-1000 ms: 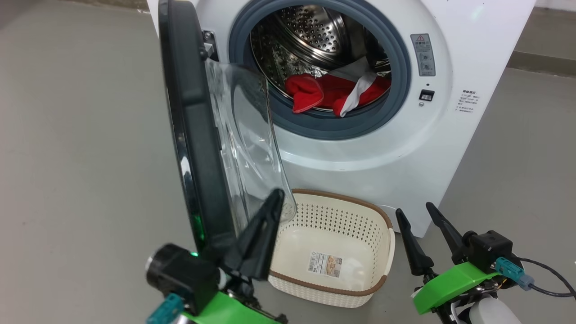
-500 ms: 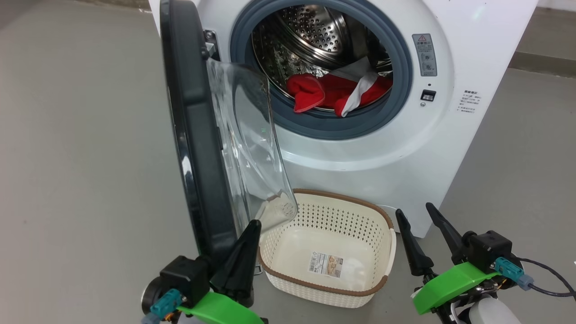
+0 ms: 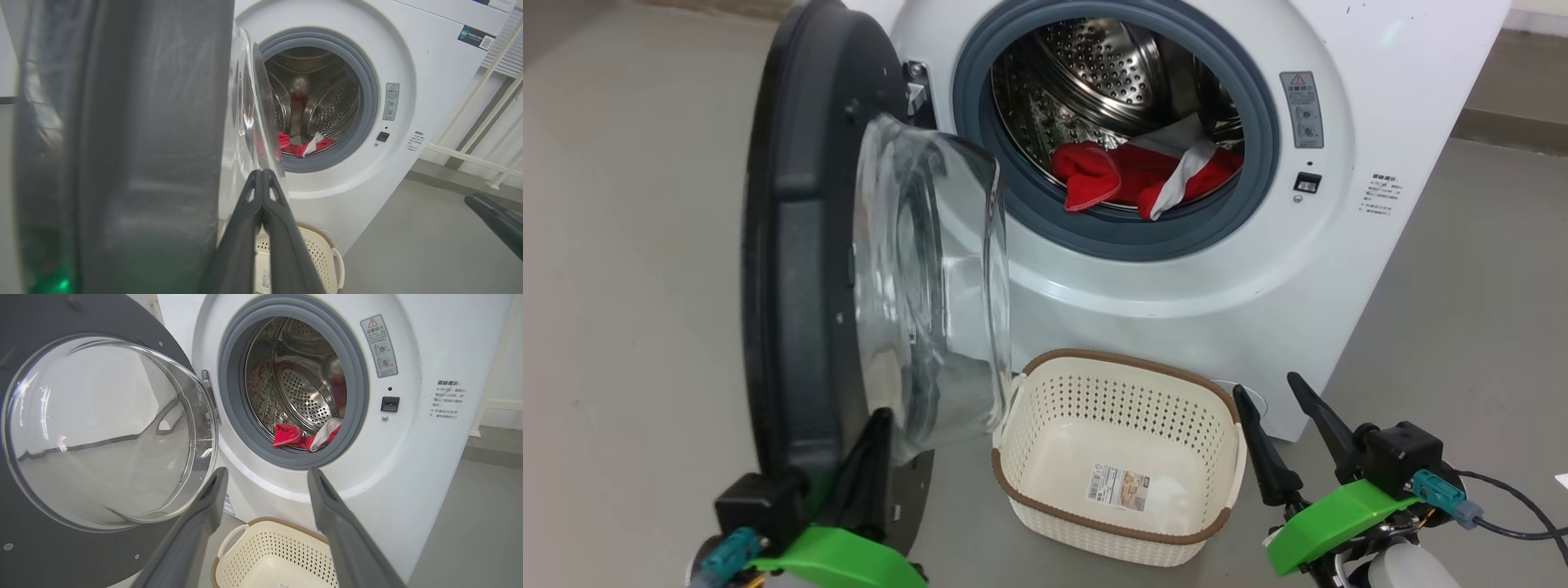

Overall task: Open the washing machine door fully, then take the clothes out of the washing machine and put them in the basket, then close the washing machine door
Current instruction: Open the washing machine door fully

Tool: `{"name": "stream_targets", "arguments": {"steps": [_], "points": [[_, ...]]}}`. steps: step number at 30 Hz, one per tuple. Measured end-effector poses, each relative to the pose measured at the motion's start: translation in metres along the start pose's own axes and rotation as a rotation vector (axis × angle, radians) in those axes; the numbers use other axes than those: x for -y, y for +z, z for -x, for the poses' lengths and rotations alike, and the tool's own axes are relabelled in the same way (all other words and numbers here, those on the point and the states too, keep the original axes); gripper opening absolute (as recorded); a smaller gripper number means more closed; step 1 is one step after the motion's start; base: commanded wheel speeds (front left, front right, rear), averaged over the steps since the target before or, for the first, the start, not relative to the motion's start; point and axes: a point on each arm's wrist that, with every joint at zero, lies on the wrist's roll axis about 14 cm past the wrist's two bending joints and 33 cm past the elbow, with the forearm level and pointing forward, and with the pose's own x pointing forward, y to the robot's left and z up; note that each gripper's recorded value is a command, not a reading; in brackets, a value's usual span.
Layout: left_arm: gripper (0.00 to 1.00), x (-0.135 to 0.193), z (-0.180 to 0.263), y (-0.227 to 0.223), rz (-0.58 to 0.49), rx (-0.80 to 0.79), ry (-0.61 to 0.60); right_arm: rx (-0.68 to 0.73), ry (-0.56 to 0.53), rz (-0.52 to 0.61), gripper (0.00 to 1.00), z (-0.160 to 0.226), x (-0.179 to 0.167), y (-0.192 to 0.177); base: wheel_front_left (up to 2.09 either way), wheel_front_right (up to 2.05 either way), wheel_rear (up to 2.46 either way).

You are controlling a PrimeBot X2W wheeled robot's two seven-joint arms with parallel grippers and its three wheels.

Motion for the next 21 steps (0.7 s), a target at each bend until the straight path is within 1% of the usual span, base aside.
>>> {"name": "stream_targets", "arguments": {"steps": [4,13,21], "points": [[0.00,-0.024,0.005,0.002,-0.014,-0.001,0.074,-0.002,0.004,0.000,1.00,0.000,-0.002,-0.001,0.00,0.00,0.00],[0.00,-0.056,0.009,0.012,-0.007,0.036,0.172,-0.016,0.004,-0.011,1.00,-0.003,0.000,-0.007,0.00,0.00,0.00],[0.00,-0.092,0.009,0.017,-0.046,0.076,0.272,-0.044,0.006,0.000,1.00,-0.005,0.003,-0.018,0.00,0.00,0.00]]}}
